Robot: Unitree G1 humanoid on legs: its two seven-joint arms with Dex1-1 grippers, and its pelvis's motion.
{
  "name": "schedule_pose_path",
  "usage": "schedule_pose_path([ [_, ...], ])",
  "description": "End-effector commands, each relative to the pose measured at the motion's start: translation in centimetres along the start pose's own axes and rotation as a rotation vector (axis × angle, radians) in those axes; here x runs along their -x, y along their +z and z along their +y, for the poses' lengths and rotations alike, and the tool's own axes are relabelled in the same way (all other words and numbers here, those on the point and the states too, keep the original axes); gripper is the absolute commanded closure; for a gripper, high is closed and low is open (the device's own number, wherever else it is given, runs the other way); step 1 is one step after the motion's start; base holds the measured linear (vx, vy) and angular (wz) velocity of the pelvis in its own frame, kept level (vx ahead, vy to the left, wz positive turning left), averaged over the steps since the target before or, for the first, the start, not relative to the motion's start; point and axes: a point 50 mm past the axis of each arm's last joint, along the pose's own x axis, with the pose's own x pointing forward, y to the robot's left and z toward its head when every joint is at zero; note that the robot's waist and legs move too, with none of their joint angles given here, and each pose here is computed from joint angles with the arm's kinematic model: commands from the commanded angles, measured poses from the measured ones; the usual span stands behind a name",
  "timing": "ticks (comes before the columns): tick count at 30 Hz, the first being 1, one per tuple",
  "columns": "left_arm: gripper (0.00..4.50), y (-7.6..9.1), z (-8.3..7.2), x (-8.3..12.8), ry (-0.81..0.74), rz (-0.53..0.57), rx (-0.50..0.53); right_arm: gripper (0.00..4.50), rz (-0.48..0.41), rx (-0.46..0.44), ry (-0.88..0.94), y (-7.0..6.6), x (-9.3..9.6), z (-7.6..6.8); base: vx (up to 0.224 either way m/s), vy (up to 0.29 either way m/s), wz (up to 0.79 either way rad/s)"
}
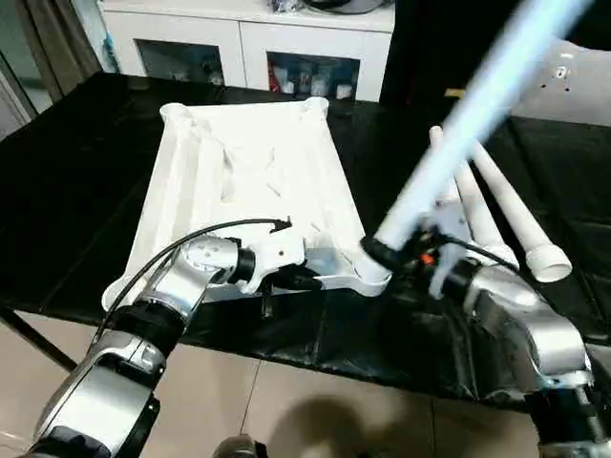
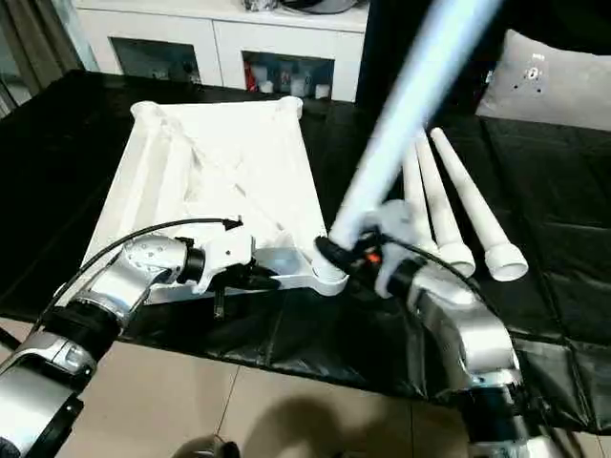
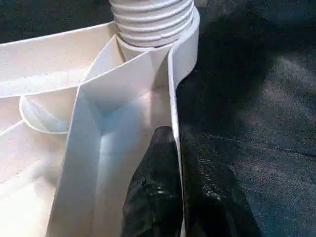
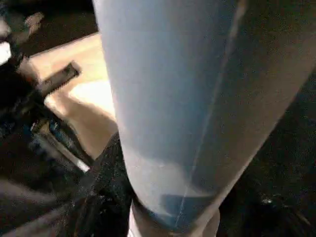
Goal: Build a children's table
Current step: Insert table leg to table base
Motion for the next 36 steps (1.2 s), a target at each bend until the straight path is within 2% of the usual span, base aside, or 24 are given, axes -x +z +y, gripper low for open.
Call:
schedule_pose_path([
  [1, 4.5, 0.9, 0.1, 0.1, -0.02, -0.008, -0.082, 2.62, 0.199, -0.06, 0.042, -3.8, 0.3, 0.6, 0.0, 0.0, 0.0],
  [4, 4.5, 1.0, 0.0, 0.1, -0.044, -0.002, -0.096, 2.62, 0.25, -0.067, 0.097, -4.7, 0.4, 1.0, 0.0, 0.0, 0.0],
  [8, 4.5, 1.3, 0.4, 0.2, -0.07, 0.012, -0.12, 2.62, 0.266, -0.088, 0.135, -5.2, 0.2, 1.3, 0.0, 0.0, 0.0],
  [18, 4.5, 0.9, 1.3, 1.5, -0.096, 0.081, -0.15, 2.62, 0.264, -0.101, 0.188, -5.1, -1.1, 1.9, 0.0, 0.0, 0.0],
  [23, 4.5, 0.3, 1.4, 2.1, -0.032, 0.075, -0.08, 2.62, 0.248, -0.115, 0.139, -4.9, -1.8, 1.9, 0.0, 0.0, 0.0],
  [26, 4.5, 0.1, 0.8, 2.3, -0.014, 0.021, 0.006, 2.62, 0.249, -0.153, 0.063, -4.8, -2.1, 1.5, 0.0, 0.0, 0.0],
  [29, 4.5, 1.0, -0.2, 1.4, 0.123, -0.048, 0.13, 2.62, 0.246, -0.185, -0.073, -4.5, -2.7, 0.8, 0.0, 0.0, 0.0],
  [30, 4.5, 1.1, -0.3, 1.3, 0.132, -0.051, 0.134, 2.62, 0.244, -0.188, -0.083, -4.5, -2.7, 0.7, 0.0, 0.0, 0.0],
  [31, 4.5, 1.9, -0.7, 0.6, 0.176, -0.069, 0.151, 2.62, 0.232, -0.211, -0.15, -4.3, -3.1, 0.1, 0.0, 0.0, 0.0],
  [34, 4.5, 3.1, -1.5, -0.4, 0.203, -0.079, 0.155, 2.62, 0.221, -0.208, -0.218, -4.1, -3.5, -0.5, 0.0, 0.0, 0.0],
  [36, 4.5, 4.3, -2.2, -1.8, 0.228, -0.058, 0.144, 2.62, 0.193, -0.195, -0.226, -3.5, -4.0, -0.7, 0.0, 0.0, 0.0],
])
